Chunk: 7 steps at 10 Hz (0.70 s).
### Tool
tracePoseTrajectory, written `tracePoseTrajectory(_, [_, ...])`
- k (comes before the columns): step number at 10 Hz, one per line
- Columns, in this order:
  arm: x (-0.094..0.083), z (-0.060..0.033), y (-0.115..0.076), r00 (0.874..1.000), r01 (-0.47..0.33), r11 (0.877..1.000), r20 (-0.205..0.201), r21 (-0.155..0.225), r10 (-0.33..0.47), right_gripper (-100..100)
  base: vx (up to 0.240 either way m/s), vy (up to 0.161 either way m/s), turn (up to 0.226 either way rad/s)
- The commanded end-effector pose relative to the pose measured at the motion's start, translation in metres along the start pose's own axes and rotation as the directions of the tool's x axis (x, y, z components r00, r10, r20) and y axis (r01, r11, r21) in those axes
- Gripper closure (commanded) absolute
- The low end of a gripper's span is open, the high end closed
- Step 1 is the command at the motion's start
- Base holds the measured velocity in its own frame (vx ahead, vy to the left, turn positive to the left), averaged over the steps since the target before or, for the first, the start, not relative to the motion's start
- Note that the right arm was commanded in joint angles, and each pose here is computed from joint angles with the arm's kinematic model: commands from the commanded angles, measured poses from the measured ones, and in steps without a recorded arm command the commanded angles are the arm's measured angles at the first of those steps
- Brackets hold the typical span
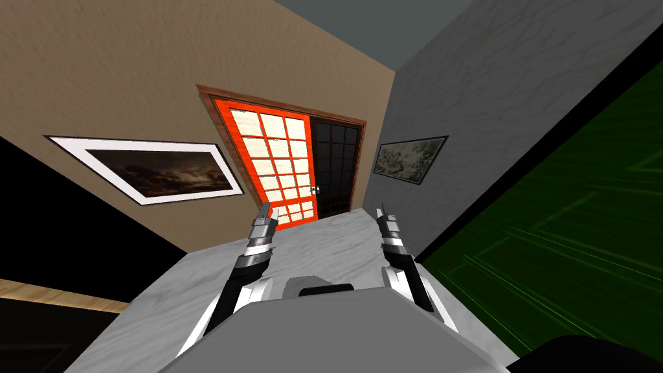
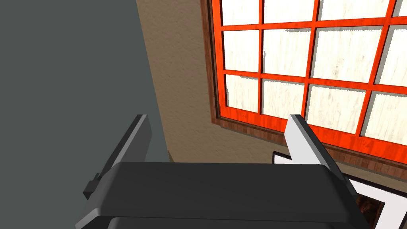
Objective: Pull the door open
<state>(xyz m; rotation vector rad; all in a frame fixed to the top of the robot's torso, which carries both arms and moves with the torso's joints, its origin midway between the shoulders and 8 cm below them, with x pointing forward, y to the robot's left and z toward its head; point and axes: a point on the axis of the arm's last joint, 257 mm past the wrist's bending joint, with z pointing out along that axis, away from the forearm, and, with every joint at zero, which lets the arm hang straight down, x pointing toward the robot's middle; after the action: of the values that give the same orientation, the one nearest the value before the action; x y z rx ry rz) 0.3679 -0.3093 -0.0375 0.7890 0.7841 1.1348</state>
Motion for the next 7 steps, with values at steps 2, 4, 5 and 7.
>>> tracePoseTrajectory(2, [0.005, -0.0012, -0.013, 0.998, -0.06, 0.998, -0.012, 0.015, 0.061, -100, 0.076, 0.014, 0.058])
tracePoseTrajectory(4, [0.009, -0.0027, -0.026, 0.992, -0.12, 0.992, -0.02, 0.032, 0.121, -100, 0.107, 0.034, 0.049])
tracePoseTrajectory(5, [0.011, -0.0033, -0.031, 0.99, -0.14, 0.989, -0.022, 0.038, 0.141, -100, 0.114, 0.036, 0.045])
tracePoseTrajectory(7, [0.015, -0.0052, -0.044, 0.979, -0.2, 0.978, -0.026, 0.056, 0.202, -100, 0.093, 0.035, 0.053])
